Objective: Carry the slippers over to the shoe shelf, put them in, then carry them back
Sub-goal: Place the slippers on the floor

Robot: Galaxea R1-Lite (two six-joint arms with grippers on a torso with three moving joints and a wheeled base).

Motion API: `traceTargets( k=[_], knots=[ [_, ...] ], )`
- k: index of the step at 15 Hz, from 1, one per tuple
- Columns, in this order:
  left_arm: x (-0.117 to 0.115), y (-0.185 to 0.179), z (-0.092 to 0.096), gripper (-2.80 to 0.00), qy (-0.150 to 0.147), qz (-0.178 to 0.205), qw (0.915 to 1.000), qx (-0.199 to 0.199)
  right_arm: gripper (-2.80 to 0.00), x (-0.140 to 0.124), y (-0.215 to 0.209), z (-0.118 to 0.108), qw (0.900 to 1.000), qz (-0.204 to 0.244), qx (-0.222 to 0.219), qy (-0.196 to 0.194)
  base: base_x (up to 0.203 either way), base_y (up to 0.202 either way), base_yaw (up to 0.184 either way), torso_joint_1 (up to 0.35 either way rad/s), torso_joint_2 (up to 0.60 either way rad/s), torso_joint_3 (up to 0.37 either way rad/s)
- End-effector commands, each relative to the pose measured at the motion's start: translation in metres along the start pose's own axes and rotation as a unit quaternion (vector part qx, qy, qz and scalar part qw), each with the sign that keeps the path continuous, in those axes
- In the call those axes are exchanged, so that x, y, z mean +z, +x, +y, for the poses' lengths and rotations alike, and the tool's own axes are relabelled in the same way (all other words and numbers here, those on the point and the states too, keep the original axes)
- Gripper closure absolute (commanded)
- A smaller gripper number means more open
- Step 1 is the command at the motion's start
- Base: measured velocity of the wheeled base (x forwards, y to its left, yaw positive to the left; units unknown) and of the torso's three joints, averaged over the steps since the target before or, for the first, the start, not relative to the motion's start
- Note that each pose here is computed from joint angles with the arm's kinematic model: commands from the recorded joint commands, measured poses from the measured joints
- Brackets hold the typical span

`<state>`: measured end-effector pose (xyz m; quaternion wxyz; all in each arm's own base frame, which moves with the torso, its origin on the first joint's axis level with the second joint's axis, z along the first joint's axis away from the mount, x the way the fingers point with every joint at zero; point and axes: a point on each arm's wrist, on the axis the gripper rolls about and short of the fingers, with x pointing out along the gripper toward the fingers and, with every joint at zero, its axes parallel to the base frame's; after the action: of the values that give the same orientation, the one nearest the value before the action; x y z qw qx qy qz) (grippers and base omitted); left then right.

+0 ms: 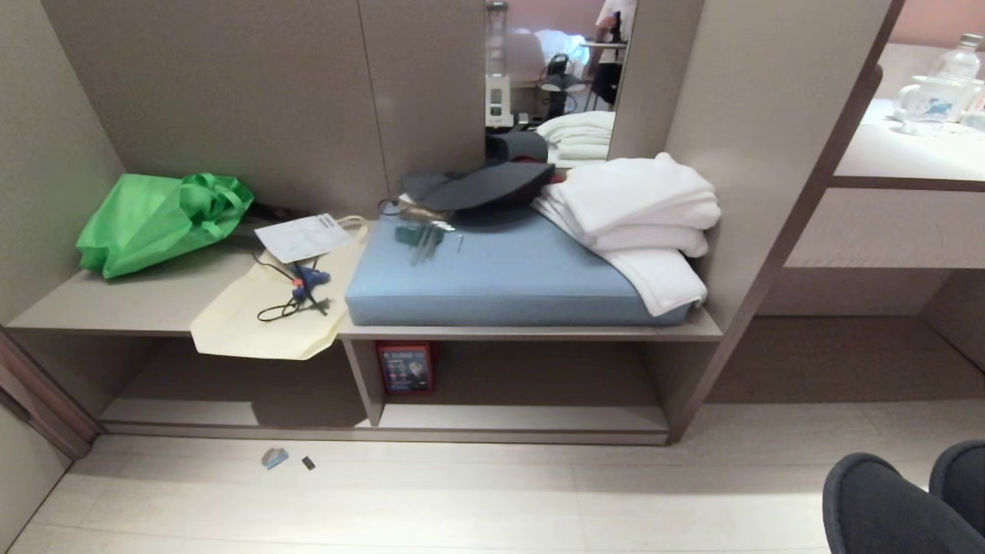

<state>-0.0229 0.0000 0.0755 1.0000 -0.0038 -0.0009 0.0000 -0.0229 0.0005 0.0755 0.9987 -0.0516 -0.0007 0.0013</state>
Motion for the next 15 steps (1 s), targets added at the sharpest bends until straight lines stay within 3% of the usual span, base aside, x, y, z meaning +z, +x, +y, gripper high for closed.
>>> traceTargets(
  k=[1,7,15],
  knots=[
    [0.0001,0.0001,0.0000,0.00,0.000,0.000,1.0000,0.000,0.00,0.0000,0.0001,0.0000,1.000,0.001,0.000,-0.001,0.000,0.000,0.000,0.004,0.00,0.207],
    [0.0000,0.0001,0.0000,0.00,0.000,0.001,1.0000,0.000,0.00,0.0000,0.0001,0.0000,1.000,0.001,0.000,0.000,0.000,0.000,0.000,0.001,0.00,0.190],
    [0.0001,0.0001,0.0000,0.00,0.001,0.000,1.0000,0.000,0.00,0.0000,0.0001,0.0000,1.000,0.001,0.000,0.000,0.000,0.000,0.000,0.000,0.00,0.020]
  ],
)
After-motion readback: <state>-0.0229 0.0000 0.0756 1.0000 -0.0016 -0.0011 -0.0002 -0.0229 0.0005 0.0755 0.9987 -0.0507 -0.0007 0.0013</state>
